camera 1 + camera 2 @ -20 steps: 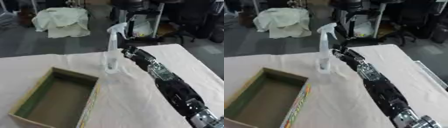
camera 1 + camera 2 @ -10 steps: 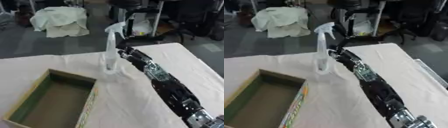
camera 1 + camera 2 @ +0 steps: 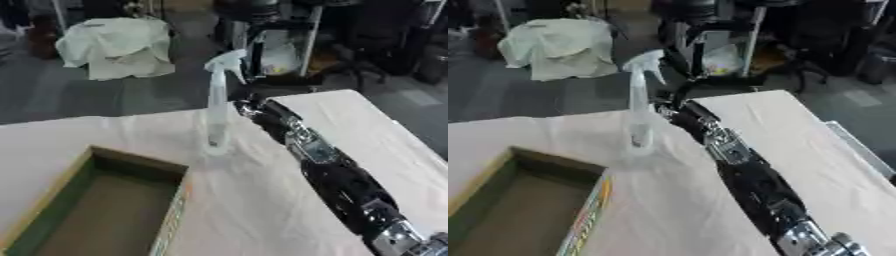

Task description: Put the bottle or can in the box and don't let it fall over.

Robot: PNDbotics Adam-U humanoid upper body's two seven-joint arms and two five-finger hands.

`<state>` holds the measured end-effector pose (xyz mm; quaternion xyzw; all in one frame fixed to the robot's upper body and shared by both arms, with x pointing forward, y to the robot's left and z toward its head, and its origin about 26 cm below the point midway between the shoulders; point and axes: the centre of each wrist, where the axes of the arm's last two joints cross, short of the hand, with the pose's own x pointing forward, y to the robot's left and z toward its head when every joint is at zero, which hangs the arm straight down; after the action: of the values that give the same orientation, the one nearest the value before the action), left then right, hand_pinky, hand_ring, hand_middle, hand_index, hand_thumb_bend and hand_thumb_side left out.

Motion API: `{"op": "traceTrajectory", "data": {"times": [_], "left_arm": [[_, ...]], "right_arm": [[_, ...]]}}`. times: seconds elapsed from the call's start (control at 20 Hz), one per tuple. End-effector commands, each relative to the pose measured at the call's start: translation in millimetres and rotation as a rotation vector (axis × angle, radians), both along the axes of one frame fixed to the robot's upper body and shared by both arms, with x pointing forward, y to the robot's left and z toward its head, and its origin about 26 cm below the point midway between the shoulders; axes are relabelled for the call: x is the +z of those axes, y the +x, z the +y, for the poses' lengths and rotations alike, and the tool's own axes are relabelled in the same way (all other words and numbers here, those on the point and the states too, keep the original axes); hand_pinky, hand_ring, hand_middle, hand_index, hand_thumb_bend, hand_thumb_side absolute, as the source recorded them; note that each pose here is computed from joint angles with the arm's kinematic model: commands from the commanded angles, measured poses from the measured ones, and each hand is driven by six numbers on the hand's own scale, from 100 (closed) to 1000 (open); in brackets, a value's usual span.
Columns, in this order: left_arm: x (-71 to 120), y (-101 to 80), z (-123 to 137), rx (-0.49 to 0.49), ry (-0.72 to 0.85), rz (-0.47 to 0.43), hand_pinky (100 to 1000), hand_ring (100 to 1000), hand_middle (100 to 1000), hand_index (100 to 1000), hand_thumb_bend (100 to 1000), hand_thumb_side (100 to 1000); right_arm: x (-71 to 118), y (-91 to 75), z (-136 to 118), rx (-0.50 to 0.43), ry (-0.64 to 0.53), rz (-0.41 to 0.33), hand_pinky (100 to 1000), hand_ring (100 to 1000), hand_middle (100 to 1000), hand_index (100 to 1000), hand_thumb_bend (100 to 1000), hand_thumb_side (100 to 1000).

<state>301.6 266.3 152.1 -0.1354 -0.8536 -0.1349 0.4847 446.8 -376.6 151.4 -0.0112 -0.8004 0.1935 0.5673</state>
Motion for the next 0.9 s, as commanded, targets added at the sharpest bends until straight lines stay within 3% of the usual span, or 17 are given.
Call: {"op": "traceTrajectory", "data": {"times": [0.05,0.9], "left_arm": [[9.5,-0.8,-2.8,-0.016,0.011,-0.035,1000,953,1000,850,100,834],[12.8,0.5,-7.1,-0.032,0.010,-0.049,1000,955,1000,850,100,841]], "right_arm": [[27.5,0.3,-9.2,-0.017,-0.026,-0.064,1000,1000,1000,1000,100,470],[39.5,2.4,-9.3,-0.004,-0.049,-0.090,1000,1000,1000,1000,100,470]]}}
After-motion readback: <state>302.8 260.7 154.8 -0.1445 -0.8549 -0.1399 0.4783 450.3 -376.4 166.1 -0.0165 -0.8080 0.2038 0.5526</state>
